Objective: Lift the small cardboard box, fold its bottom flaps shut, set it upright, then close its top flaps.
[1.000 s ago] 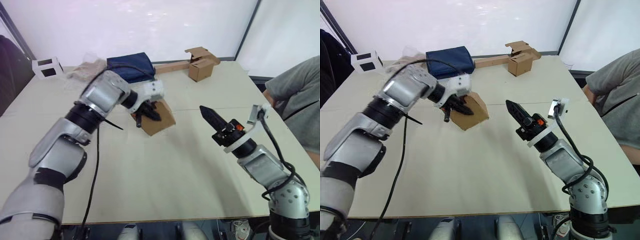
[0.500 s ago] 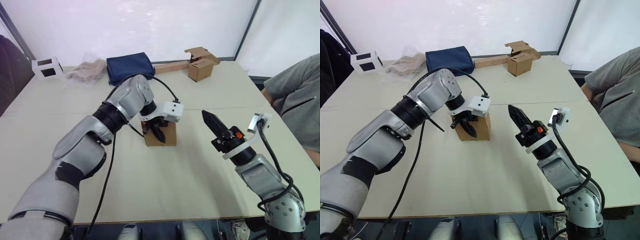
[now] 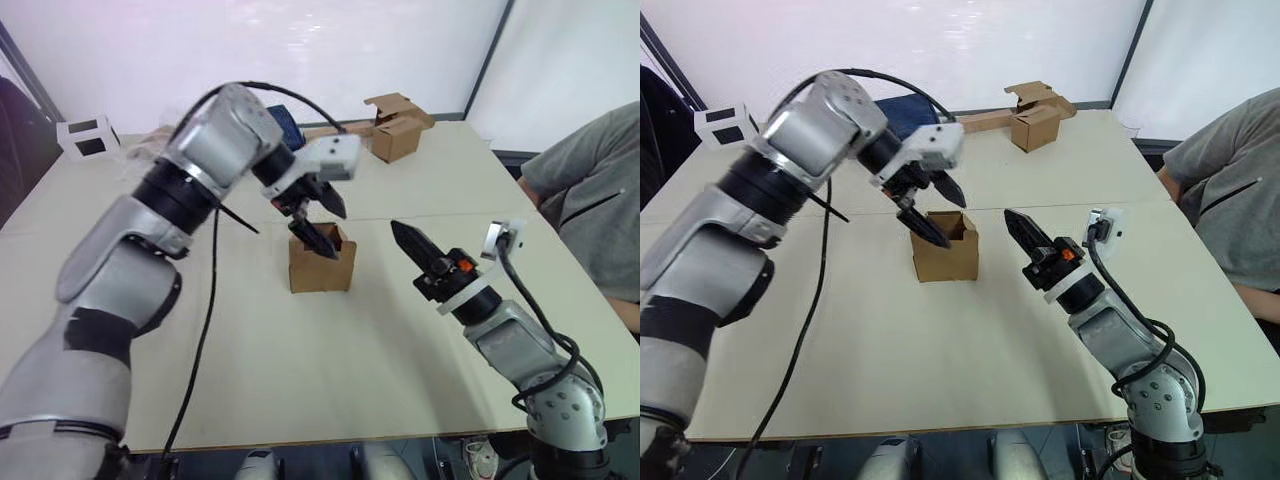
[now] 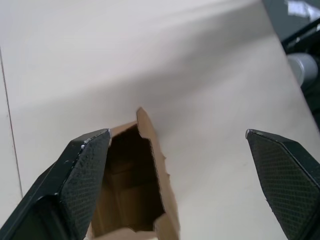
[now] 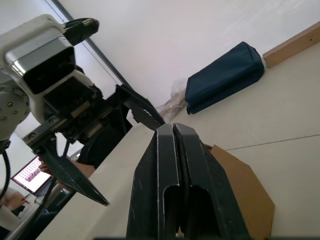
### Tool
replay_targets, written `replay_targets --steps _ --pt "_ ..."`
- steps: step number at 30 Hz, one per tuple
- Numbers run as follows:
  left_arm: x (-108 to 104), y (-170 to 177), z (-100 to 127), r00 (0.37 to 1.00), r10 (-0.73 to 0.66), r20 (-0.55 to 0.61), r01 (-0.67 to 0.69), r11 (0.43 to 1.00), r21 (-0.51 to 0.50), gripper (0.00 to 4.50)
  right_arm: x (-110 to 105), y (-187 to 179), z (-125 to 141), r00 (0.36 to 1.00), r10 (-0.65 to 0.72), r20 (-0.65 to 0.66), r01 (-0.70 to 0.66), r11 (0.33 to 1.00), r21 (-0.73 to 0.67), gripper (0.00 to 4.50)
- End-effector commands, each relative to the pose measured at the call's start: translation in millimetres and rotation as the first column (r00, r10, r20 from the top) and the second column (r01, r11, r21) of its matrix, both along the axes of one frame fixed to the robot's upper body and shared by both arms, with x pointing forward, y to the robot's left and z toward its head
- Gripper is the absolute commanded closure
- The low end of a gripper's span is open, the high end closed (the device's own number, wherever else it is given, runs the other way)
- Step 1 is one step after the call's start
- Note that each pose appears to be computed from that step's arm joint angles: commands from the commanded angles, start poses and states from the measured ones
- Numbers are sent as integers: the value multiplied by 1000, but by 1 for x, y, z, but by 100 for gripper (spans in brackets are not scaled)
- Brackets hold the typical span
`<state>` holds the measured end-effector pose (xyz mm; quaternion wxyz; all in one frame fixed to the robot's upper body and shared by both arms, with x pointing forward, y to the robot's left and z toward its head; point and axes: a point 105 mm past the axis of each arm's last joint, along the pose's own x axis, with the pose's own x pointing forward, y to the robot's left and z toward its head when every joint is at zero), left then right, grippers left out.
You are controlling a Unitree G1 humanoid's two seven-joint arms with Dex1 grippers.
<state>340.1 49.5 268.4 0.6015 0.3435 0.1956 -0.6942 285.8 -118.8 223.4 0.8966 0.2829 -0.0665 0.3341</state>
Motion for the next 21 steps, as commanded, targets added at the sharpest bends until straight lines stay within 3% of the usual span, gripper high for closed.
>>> replay_targets --steps 1,5,6,8,11,16,18,21 --pt "1 20 11 998 64 -13 -65 987 -145 66 10 -2 8 998 -19 54 24 996 -88 450" --pt "20 42 6 961 275 -33 -273 917 -292 223 29 -6 -3 998 -59 37 67 968 -244 450" --pt "22 47 5 948 315 -52 -314 891 -327 237 34 -7 -5 997 -71 27 75 961 -265 450" --pt "26 58 1 922 381 -67 -376 841 -388 328 42 -9 -9 996 -91 14 91 950 -300 450" --pt "34 84 -15 835 537 -124 -526 709 -470 444 60 -8 -23 991 -134 10 123 877 -465 450" --pt "39 106 -59 714 681 -163 -656 568 -498 444 80 -8 -46 985 -169 11 140 774 -618 450" --pt "43 113 -76 652 735 -189 -713 507 -485 444 88 -9 -58 980 -197 -11 143 749 -647 450" --pt "46 118 -97 595 783 -184 -755 465 -463 444 94 -10 -69 975 -215 -50 131 744 -655 450"
